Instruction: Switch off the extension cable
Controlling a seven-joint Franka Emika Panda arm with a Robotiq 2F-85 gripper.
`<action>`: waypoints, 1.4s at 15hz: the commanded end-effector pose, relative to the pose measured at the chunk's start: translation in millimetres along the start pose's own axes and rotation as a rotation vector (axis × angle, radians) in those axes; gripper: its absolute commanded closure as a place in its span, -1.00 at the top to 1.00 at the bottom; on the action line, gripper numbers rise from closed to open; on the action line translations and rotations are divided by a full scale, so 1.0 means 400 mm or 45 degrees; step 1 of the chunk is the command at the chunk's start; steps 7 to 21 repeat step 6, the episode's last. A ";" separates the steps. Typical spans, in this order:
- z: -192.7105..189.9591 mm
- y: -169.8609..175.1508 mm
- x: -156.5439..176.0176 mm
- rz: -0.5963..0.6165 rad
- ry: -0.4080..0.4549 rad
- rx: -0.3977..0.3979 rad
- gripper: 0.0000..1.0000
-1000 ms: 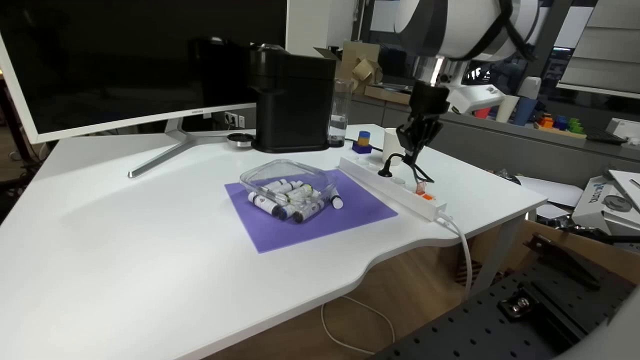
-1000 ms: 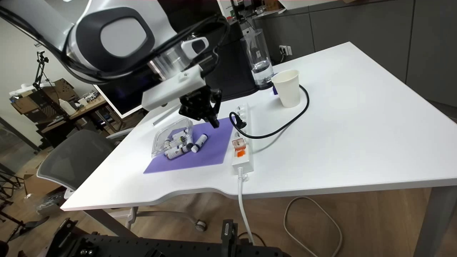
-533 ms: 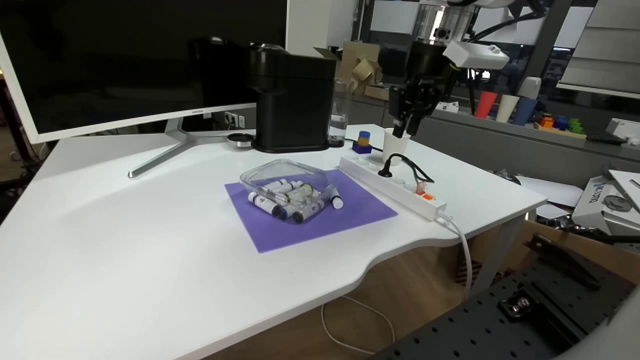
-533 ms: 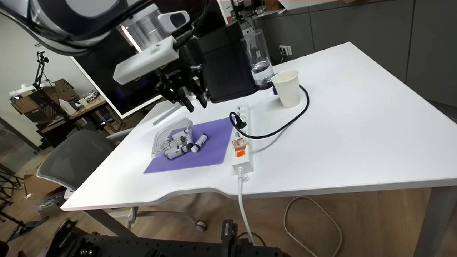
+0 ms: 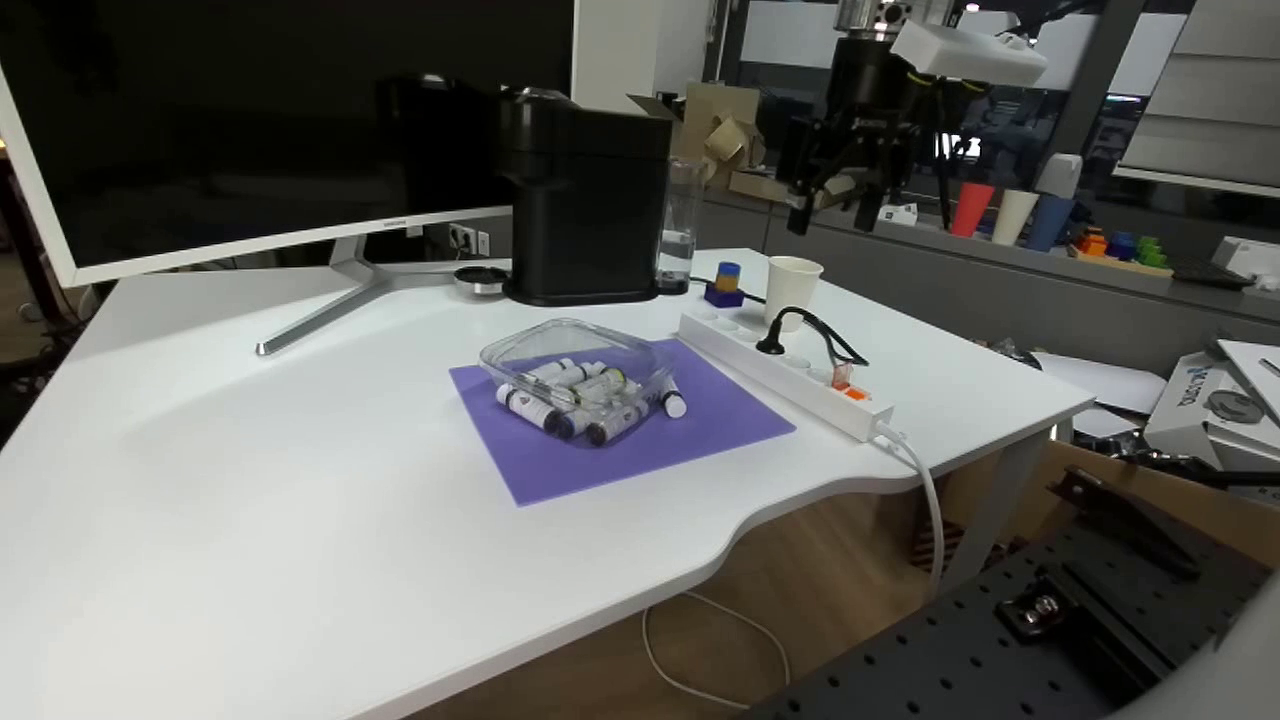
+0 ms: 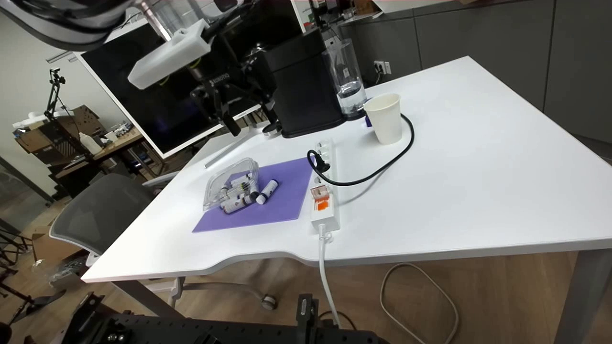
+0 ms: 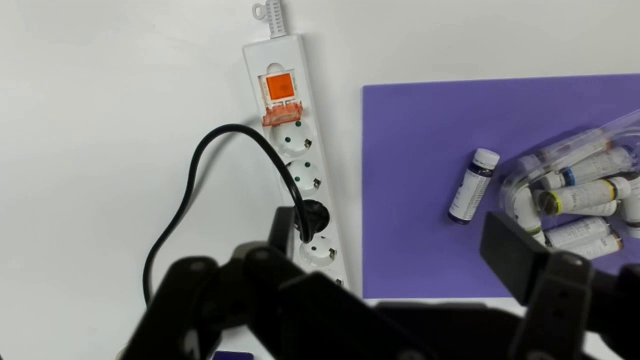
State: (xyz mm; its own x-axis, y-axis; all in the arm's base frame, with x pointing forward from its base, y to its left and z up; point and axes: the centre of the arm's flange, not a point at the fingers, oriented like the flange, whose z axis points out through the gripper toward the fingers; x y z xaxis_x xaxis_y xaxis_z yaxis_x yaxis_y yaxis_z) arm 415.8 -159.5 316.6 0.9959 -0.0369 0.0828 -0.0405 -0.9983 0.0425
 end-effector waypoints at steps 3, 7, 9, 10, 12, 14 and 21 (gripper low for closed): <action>-0.023 0.015 0.004 0.119 -0.056 -0.021 1.00; -0.010 0.029 -0.007 0.122 -0.144 -0.018 1.00; -0.010 0.029 -0.007 0.122 -0.144 -0.018 1.00; -0.010 0.029 -0.007 0.122 -0.144 -0.018 1.00; -0.010 0.029 -0.007 0.122 -0.144 -0.018 1.00; -0.010 0.029 -0.007 0.122 -0.144 -0.018 1.00; -0.010 0.029 -0.007 0.122 -0.144 -0.018 1.00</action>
